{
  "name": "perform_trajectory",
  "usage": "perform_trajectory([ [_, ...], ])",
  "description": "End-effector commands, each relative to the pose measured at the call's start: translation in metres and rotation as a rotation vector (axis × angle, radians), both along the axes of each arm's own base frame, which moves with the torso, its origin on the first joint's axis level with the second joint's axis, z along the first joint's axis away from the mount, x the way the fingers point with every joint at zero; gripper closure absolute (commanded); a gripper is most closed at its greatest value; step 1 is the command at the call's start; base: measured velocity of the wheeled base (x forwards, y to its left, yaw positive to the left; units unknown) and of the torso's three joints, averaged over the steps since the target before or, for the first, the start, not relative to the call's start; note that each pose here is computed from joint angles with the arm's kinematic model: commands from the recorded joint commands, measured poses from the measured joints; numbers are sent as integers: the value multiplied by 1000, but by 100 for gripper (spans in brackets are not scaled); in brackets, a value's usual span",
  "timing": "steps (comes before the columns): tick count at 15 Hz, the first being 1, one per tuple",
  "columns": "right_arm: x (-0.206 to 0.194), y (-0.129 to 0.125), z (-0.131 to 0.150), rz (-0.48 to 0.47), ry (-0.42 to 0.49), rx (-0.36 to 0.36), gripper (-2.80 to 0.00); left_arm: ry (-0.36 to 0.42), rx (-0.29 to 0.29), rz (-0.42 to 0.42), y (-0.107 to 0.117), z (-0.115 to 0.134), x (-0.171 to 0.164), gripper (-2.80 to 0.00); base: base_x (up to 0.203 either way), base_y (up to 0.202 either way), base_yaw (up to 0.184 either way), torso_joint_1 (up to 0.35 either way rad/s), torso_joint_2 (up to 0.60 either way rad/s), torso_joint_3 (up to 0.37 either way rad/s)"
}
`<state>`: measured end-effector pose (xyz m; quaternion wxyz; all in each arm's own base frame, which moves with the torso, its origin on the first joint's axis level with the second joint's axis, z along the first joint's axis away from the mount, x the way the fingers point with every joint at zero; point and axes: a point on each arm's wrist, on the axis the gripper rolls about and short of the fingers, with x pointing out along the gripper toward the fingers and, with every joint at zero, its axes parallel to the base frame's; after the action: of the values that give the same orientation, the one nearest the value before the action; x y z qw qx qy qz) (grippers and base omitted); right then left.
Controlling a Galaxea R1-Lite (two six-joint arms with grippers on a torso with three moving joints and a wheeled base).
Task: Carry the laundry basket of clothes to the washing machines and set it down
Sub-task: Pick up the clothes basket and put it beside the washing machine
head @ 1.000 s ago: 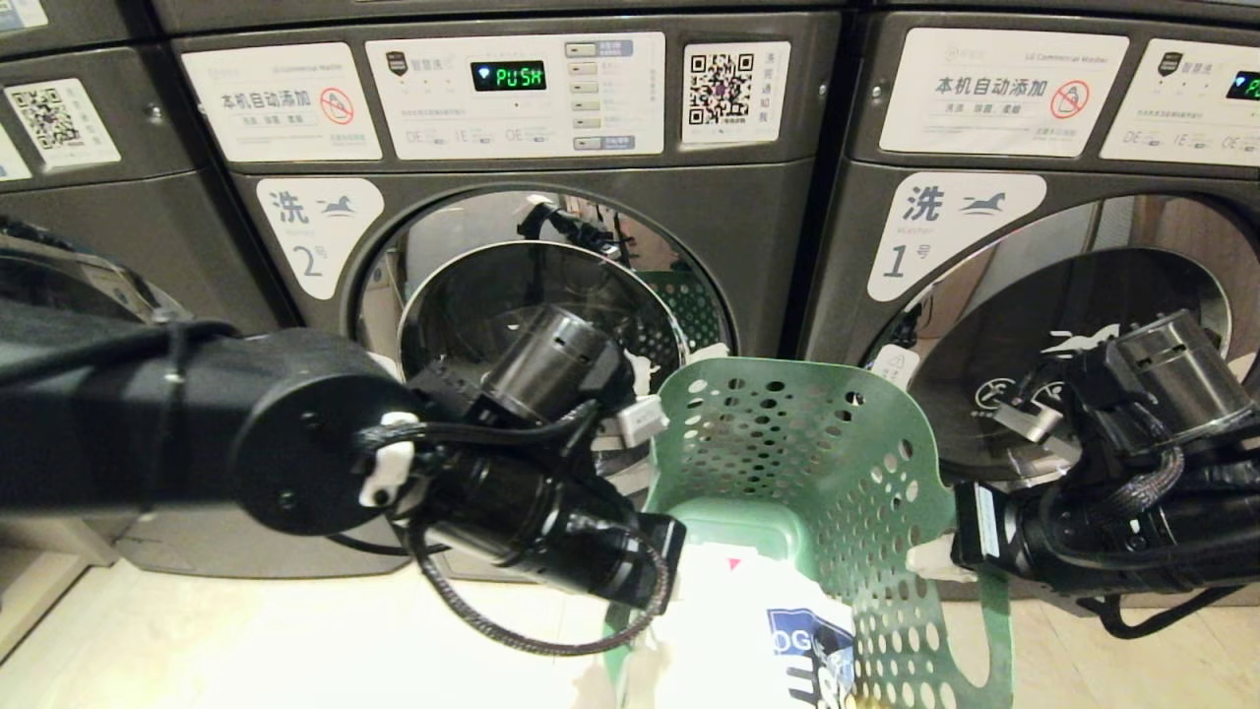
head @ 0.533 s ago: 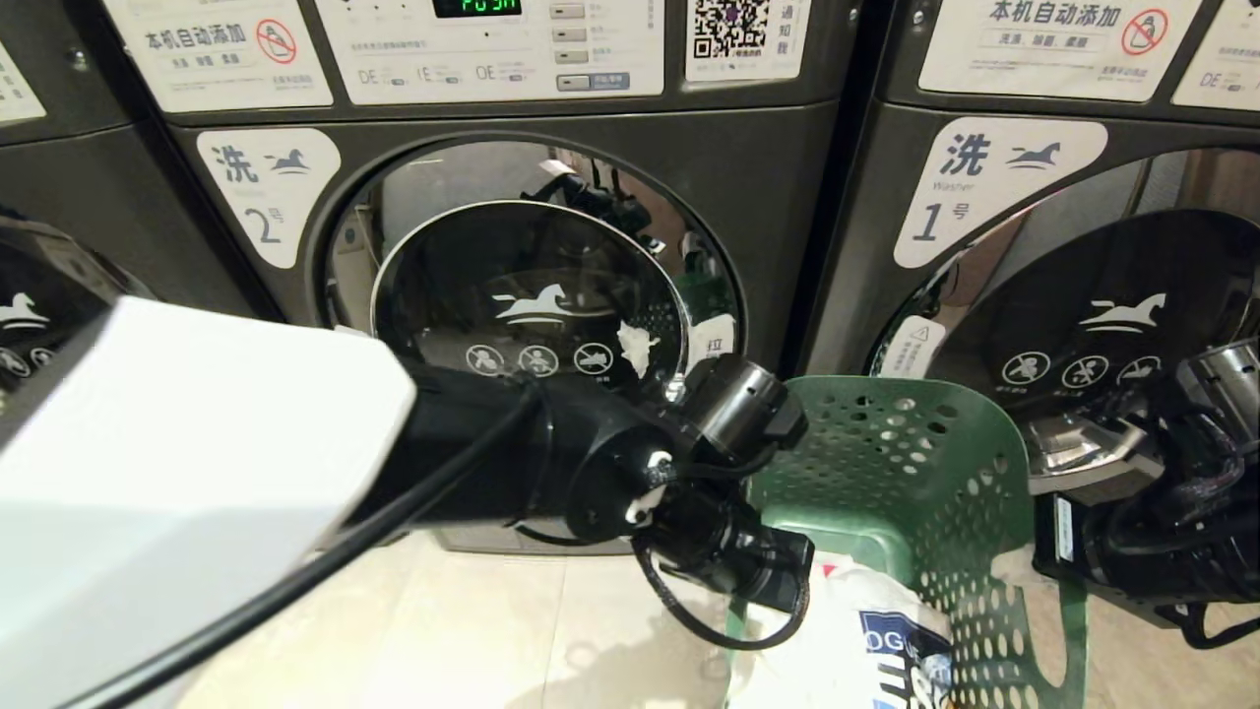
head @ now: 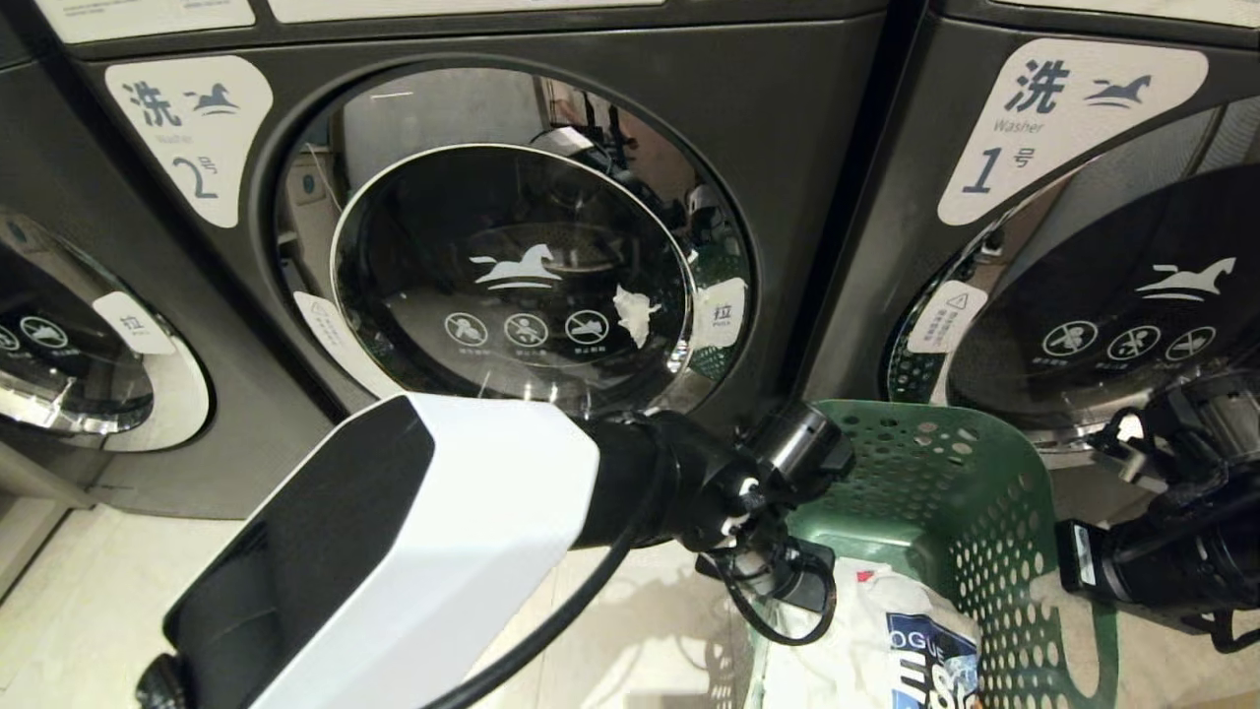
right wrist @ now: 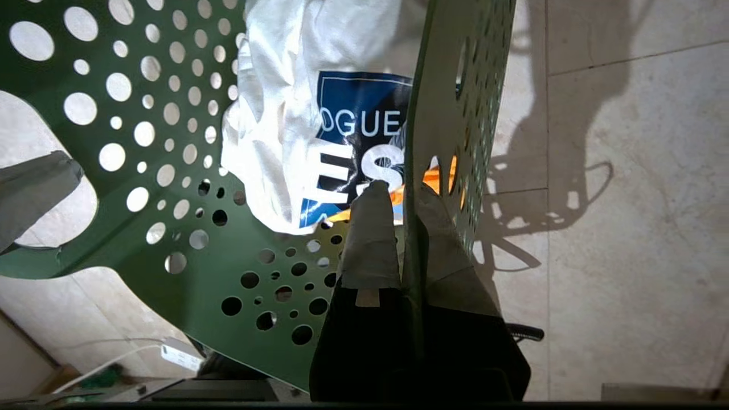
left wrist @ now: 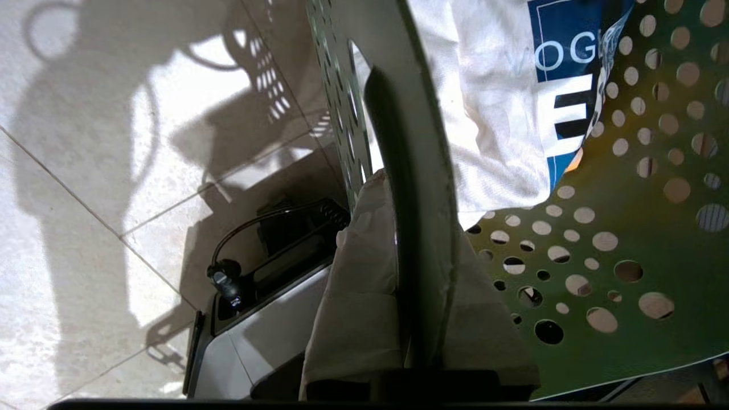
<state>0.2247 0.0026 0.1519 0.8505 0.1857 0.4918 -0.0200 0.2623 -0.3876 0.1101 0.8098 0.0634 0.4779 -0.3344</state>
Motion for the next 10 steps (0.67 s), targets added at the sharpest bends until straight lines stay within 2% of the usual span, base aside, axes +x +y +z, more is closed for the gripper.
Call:
perform_trajectory([
  [1,10,-2,-11,-1,51,-1,0,19,17,10,-2,-11,2,0,0,0,0,0,2,-195],
  [7,45,-4,-48,12,78,-12,0,27,20,25,-3,-14,2,0,0,0,0,4,5,-199],
  [10,56,-4,-61,49,68,-32,0,37,31,33,-4,-21,3,0,0,0,0,2,5,-197],
])
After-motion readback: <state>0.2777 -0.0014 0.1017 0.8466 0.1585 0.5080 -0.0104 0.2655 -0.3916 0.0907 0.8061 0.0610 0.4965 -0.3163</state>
